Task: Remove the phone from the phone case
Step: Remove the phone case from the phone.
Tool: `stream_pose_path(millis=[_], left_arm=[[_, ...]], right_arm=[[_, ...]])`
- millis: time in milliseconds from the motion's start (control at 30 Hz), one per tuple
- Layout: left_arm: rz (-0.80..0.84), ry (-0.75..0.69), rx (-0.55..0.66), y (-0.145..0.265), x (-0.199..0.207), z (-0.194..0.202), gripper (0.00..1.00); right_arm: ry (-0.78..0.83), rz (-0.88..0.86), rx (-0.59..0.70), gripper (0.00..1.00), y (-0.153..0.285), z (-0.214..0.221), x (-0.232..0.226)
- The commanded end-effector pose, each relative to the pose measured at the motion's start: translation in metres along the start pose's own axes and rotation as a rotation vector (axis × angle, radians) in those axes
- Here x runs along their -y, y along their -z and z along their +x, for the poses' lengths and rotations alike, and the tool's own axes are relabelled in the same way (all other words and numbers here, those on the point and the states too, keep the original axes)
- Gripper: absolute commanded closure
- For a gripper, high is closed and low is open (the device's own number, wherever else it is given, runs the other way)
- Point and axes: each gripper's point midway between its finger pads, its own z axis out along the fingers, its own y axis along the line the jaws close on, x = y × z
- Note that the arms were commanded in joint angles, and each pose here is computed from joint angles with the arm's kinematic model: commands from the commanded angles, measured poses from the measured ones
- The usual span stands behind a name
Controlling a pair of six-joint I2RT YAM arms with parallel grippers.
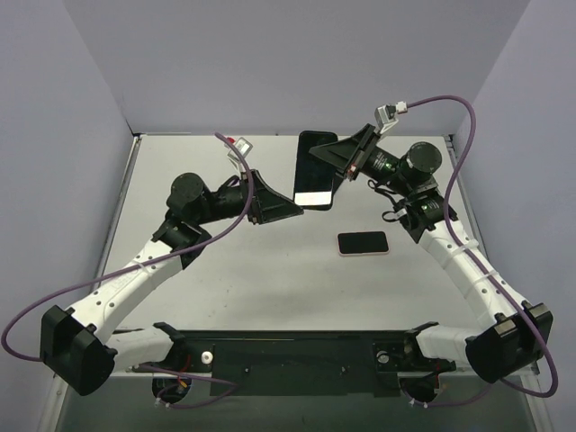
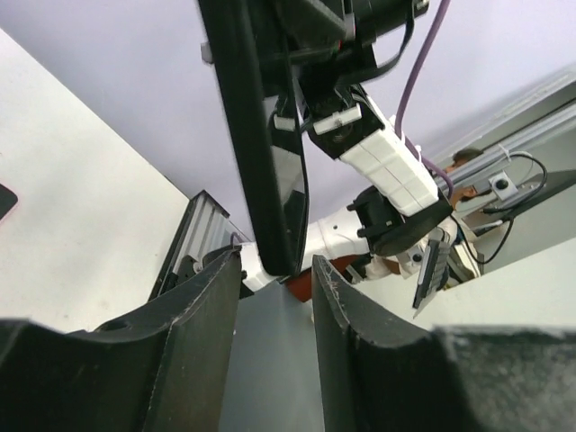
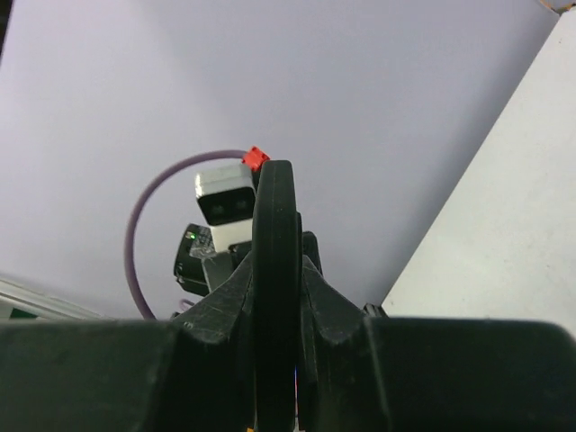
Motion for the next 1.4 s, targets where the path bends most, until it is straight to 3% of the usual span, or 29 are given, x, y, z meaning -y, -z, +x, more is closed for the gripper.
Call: stream_pose_path(millis=[0,200,300,433,633,933,1233,1300,1367], left_arm=[[0.124,-0.054,-0.018,0.004,0.031,0.000,0.55],[0.171,-0.039,-0.067,0.002,0.035,0.005,0.55],[0.257,-0.040,-0.103,0.002,0.051,0.008,0.43],[0.284,-0.038,-0.140,-0.004,0.056,0.013,0.41],[0.305,-0.043,-0.155,-0.004,0.062,0.014,0.58],[0.319,-0.056,-0.186,-0.007,0.071,0.018,0.55],[0.302,-0.059,-0.201,-0.012,0.070,0.020,0.66],[0.294,-0.067,-0.203,-0.014,0.068,0.020,0.69],[0.297,-0.095,-0.192,-0.013,0.069,0.018,0.81]], right_arm=[[0.028,-0.206,0.048,1.00,0.012,-0.022,-0.055],[0.054,-0.284,-0.039,1.00,0.017,-0.011,-0.074],[0.067,-0.283,-0.063,1.00,0.019,-0.007,-0.075],[0.081,-0.300,-0.076,1.00,0.020,-0.003,-0.082],[0.102,-0.298,-0.117,1.00,0.020,0.003,-0.082],[0.106,-0.293,-0.146,1.00,0.020,0.009,-0.079],[0.109,-0.261,-0.154,1.00,0.016,0.012,-0.074],[0.117,-0.239,-0.162,1.00,0.016,0.015,-0.070],[0.127,-0.220,-0.170,1.00,0.016,0.017,-0.068]])
